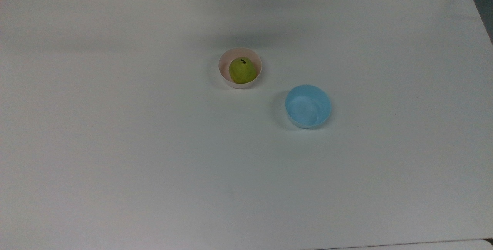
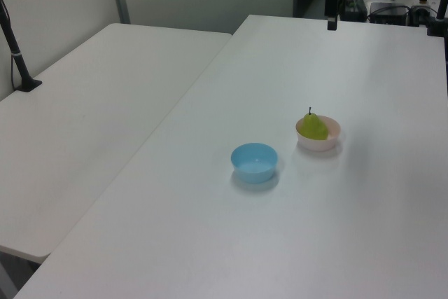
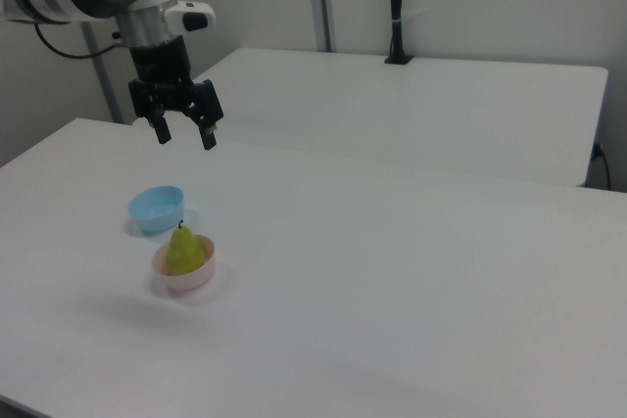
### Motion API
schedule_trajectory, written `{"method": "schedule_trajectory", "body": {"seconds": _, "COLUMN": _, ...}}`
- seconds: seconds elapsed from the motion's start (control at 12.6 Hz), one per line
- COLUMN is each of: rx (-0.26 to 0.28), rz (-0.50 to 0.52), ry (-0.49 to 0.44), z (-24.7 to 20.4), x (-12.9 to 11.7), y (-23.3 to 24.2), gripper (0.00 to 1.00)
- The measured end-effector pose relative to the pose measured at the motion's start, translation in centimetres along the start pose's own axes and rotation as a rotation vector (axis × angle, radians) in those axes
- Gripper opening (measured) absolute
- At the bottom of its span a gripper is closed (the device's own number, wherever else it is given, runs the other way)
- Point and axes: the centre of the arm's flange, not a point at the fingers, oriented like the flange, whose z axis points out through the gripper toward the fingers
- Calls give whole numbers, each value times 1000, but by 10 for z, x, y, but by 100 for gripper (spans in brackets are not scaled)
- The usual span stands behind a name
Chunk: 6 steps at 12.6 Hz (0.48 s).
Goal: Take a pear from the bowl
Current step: 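Move the open gripper toward the pink bowl holding the green pear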
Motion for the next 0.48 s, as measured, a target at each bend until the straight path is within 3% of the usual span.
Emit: {"method": "schedule_trajectory", "body": {"seconds": 0.48, "rx": -1, "rz": -21, "ry": -21, "z": 11, "x": 0, "y": -10, "gripper": 100}}
